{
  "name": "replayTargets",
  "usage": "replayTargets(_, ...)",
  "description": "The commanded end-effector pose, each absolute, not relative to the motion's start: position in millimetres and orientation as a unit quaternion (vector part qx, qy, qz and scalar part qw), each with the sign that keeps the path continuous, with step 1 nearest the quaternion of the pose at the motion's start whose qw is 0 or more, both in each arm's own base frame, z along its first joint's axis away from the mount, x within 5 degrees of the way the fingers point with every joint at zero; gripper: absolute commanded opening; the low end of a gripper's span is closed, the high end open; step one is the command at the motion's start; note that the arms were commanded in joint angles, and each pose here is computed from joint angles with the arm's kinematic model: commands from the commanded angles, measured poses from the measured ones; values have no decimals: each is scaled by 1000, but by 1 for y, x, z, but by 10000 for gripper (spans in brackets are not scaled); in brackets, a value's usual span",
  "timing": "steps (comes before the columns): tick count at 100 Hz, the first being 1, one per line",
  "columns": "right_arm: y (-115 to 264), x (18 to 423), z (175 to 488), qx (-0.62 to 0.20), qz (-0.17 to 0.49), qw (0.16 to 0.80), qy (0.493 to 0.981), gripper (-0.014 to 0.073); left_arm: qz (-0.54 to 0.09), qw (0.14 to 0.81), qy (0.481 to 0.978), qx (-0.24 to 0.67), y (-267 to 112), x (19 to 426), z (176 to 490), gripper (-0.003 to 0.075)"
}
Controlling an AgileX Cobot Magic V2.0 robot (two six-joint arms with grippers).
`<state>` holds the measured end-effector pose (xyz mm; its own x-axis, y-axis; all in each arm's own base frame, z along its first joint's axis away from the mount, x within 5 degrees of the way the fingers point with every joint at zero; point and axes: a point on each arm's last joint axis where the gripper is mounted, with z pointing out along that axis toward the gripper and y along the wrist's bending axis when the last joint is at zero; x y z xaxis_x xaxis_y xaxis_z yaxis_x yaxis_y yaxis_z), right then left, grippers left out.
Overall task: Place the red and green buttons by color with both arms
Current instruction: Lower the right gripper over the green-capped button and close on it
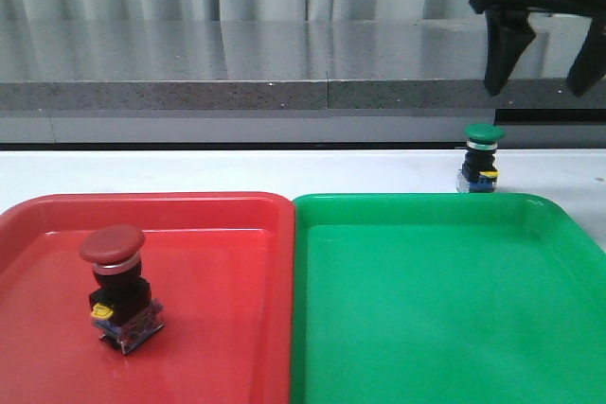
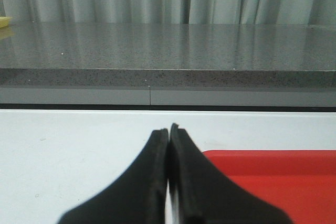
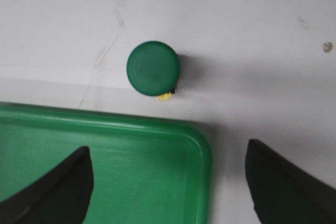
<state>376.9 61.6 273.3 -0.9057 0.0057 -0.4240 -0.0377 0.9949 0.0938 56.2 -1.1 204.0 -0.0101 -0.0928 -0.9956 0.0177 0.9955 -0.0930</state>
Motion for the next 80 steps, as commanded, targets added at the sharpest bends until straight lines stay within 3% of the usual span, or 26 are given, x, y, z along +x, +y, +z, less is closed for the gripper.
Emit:
replayTargets(1,66,392,293,-7,62,250,966,596,-44,735,676,-28,-1,54,209,-20)
replayTargets(51,76,447,253,-5,65,192,979,584,-44,735,676,-28,-1,54,209,-20)
replayTargets(56,76,447,250,-9,64,188,980,550,-44,735,676,-28,-1,54,209,-20)
replayTargets(80,76,448,252,-10,64,188,980,225,-44,735,676,-28,-1,54,209,-20)
